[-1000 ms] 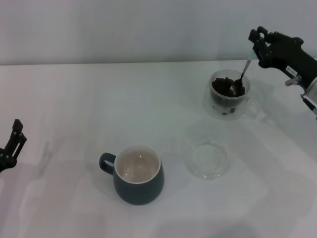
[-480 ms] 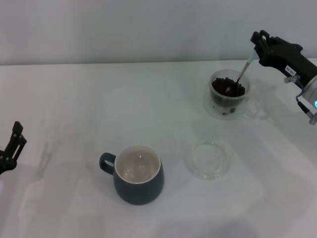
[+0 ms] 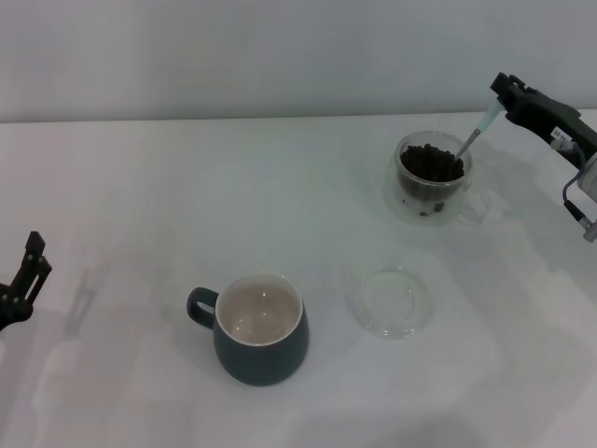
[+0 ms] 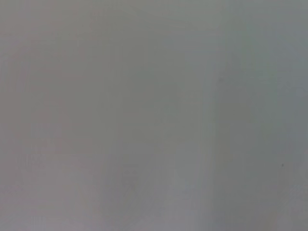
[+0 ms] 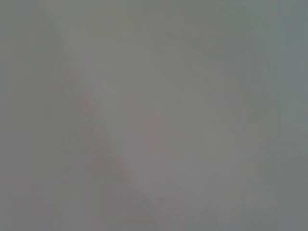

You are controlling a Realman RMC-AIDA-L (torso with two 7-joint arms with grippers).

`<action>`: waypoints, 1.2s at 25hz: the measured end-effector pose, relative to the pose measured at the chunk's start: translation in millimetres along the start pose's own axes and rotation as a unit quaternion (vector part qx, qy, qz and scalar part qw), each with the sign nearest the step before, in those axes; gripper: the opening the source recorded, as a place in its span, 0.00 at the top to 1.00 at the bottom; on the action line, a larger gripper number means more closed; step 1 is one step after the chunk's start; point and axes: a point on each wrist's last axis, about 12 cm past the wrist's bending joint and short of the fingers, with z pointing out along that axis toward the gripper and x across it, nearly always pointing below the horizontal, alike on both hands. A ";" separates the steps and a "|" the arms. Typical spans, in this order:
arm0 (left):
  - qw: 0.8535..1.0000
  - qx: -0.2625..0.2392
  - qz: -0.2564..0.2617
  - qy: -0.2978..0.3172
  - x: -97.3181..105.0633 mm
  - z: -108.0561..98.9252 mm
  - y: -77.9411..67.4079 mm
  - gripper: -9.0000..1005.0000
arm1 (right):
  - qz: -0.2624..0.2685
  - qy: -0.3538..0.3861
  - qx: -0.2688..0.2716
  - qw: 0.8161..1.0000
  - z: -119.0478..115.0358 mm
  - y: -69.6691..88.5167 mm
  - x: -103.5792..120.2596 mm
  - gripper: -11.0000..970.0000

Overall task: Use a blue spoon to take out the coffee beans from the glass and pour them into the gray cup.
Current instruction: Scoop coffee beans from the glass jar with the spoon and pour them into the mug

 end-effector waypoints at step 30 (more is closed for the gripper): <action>1.000 -0.001 0.028 0.008 0.2 2.8 11.6 0.17 | 0.223 -0.008 0.067 0.973 2.8 -12.9 2.0 0.84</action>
